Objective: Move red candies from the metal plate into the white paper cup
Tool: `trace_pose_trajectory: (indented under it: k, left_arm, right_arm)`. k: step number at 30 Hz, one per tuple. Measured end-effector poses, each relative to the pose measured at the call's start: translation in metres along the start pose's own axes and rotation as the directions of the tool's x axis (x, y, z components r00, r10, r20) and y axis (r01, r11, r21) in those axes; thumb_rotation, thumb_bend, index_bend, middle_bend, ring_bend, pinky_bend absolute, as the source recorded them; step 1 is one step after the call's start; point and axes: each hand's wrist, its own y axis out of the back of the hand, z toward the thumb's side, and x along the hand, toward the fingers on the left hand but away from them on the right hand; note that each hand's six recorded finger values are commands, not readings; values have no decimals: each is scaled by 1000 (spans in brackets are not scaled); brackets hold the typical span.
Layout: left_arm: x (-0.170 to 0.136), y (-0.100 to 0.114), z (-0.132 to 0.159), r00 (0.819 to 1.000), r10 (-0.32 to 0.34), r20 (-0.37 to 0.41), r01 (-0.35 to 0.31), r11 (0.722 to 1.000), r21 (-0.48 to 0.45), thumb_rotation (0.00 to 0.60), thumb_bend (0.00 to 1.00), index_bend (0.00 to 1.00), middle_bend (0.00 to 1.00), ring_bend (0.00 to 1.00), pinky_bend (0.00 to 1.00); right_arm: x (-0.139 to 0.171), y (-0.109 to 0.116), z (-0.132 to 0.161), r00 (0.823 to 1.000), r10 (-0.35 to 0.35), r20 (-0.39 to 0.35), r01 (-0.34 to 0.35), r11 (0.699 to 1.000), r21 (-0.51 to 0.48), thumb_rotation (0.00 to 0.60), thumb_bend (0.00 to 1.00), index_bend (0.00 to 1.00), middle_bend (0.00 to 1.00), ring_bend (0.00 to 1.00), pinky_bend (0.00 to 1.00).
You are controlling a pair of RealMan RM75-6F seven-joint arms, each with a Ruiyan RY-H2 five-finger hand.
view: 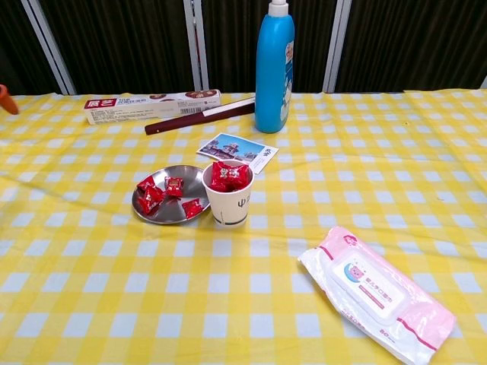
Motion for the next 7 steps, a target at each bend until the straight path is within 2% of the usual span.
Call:
trace_pose_trajectory:
  k: [2, 3, 7]
  left_arm:
    - [-24, -1, -22, 1000, -9, -9, 9, 1000, 4, 600, 146, 0, 0, 2, 39]
    - [-34, -2, -31, 1000, -19, -12, 19, 1000, 5, 600, 142, 0, 0, 0, 13]
    - [-67, -3, -60, 999, -45, -17, 45, 999, 0, 600, 135, 0, 0, 0, 5]
  right_arm:
    - [0, -1, 1, 1000, -2, -3, 2, 1000, 22, 600, 388, 0, 0, 0, 0]
    - [0, -2, 1, 1000, -4, -3, 4, 1000, 30, 600, 388, 0, 0, 0, 0]
    - [1, -5, 1, 1000, -12, 4, 11, 998, 59, 600, 388, 0, 0, 0, 0]
